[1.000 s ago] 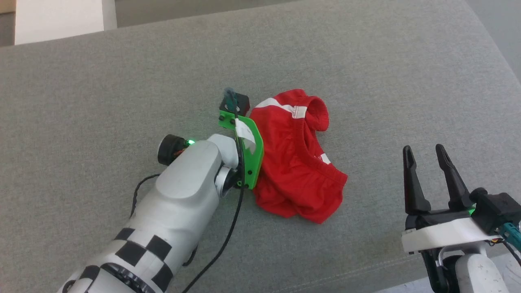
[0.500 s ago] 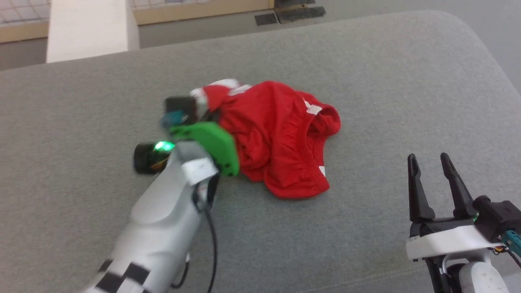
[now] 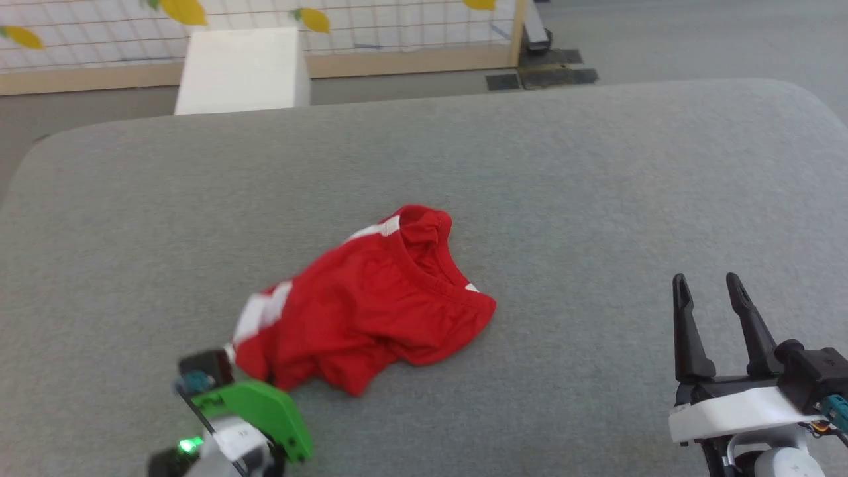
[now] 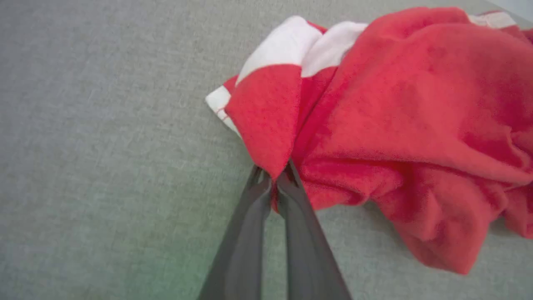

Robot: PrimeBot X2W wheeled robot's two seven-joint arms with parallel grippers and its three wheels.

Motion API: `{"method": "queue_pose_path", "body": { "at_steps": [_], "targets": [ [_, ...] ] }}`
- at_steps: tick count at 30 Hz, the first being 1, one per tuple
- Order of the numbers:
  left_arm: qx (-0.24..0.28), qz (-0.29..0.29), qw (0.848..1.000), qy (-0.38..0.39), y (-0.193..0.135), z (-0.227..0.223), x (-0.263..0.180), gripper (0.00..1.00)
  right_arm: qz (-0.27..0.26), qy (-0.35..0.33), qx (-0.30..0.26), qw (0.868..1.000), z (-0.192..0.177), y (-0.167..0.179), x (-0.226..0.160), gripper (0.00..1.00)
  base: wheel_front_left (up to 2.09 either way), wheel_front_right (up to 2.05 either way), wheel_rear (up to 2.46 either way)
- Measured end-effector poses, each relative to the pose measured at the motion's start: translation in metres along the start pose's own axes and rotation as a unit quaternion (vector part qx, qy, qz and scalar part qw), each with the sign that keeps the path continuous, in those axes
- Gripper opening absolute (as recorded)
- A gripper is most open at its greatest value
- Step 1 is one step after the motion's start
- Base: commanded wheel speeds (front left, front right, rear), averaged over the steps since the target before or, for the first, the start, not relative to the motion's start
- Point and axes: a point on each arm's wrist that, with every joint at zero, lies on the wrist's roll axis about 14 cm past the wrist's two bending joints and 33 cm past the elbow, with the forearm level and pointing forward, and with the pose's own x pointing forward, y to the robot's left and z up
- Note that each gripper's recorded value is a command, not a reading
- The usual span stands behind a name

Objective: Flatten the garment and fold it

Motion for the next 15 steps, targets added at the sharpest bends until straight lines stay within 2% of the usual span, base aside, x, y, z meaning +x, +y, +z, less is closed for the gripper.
{"method": "queue_pose_path", "body": {
  "at_steps": [1,3,4,5,8,13,15],
  "targets": [
    [-0.005,-0.007,1.000,0.018,-0.002,-0.009,-0.005,1.00,0.004,-0.001,0.001,1.000,0.000,0.003,0.001,1.00,0.00,0.00,0.00],
    [-0.014,-0.014,1.000,0.012,-0.004,-0.007,-0.014,1.00,0.014,-0.004,0.003,1.000,0.001,0.009,0.004,1.00,0.00,0.00,0.00],
    [-0.026,-0.015,0.997,-0.069,-0.004,0.028,-0.022,1.00,0.023,-0.007,0.005,1.000,0.003,0.015,0.006,1.00,0.00,0.00,0.00],
    [-0.026,-0.015,0.993,-0.114,-0.004,0.046,-0.026,1.00,0.026,-0.009,0.006,1.000,0.004,0.017,0.007,1.00,0.00,0.00,0.00],
    [-0.025,-0.026,0.977,-0.209,-0.009,0.087,-0.040,1.00,0.033,-0.011,0.007,0.999,0.005,0.022,0.008,1.00,0.00,0.00,0.00],
    [-0.017,-0.039,0.949,-0.312,-0.016,0.138,-0.064,1.00,0.055,-0.005,0.007,0.998,0.001,0.037,0.010,1.00,0.00,0.00,0.00],
    [0.000,-0.054,0.941,-0.335,-0.023,0.145,-0.072,1.00,0.070,-0.003,0.010,0.997,-0.001,0.047,0.014,1.00,0.00,0.00,0.00]
  ]
}}
